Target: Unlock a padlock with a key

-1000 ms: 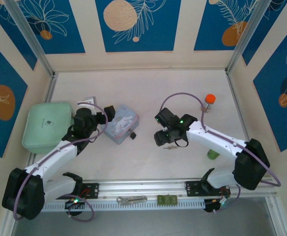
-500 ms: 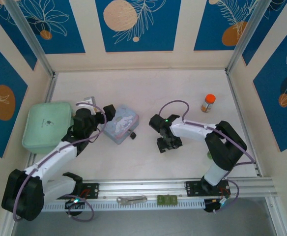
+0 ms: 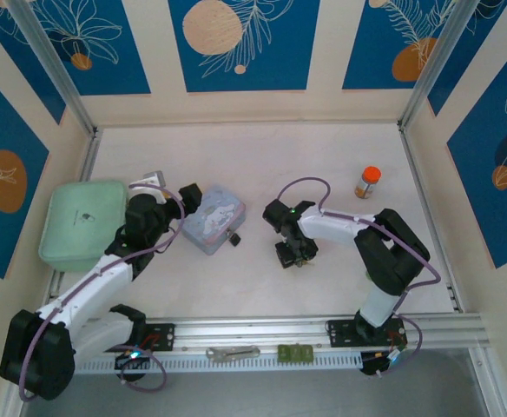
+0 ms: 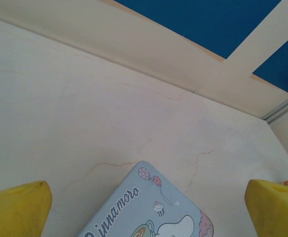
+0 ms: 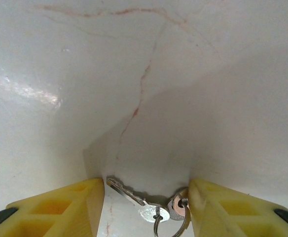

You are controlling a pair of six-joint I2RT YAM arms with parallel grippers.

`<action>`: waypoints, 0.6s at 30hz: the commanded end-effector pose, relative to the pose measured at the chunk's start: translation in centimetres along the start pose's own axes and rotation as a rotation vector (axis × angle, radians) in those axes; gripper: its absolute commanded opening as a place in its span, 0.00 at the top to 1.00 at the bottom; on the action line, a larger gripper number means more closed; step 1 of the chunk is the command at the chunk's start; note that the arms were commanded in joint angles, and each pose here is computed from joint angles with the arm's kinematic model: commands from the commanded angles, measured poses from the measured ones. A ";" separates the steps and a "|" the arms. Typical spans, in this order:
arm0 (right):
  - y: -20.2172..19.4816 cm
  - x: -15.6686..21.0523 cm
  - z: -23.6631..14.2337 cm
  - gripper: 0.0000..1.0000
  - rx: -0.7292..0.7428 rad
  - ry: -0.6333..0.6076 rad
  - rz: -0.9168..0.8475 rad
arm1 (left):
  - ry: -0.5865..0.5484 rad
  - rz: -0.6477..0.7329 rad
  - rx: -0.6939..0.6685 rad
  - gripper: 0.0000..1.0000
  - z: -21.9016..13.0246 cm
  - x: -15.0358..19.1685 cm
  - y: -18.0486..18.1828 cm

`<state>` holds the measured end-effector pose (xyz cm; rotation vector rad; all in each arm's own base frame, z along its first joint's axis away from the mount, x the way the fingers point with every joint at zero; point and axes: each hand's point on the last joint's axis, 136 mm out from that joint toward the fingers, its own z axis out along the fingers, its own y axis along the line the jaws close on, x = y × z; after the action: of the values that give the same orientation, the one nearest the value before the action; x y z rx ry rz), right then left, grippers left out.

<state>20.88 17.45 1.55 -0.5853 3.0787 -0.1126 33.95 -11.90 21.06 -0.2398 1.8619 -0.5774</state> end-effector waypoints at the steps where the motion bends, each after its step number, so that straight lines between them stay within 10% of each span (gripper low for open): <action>1: 1.0 2.3 -0.3 0.46 -0.053 0.080 0.030 | -0.024 -0.021 0.023 0.00 0.0 -0.5 -0.6; 8: 1.5 4.0 -1.4 0.38 -0.097 0.093 0.063 | -0.035 -0.038 0.049 0.00 0.0 -1.2 -1.4; 18: 0.9 4.5 0.3 0.62 -0.043 0.121 0.084 | -0.051 -0.051 0.059 0.00 -0.5 -1.6 -1.6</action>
<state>17.02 17.05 1.89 -0.4854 3.1878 -0.0401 34.04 -12.01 21.50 -0.2664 1.8435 -0.6107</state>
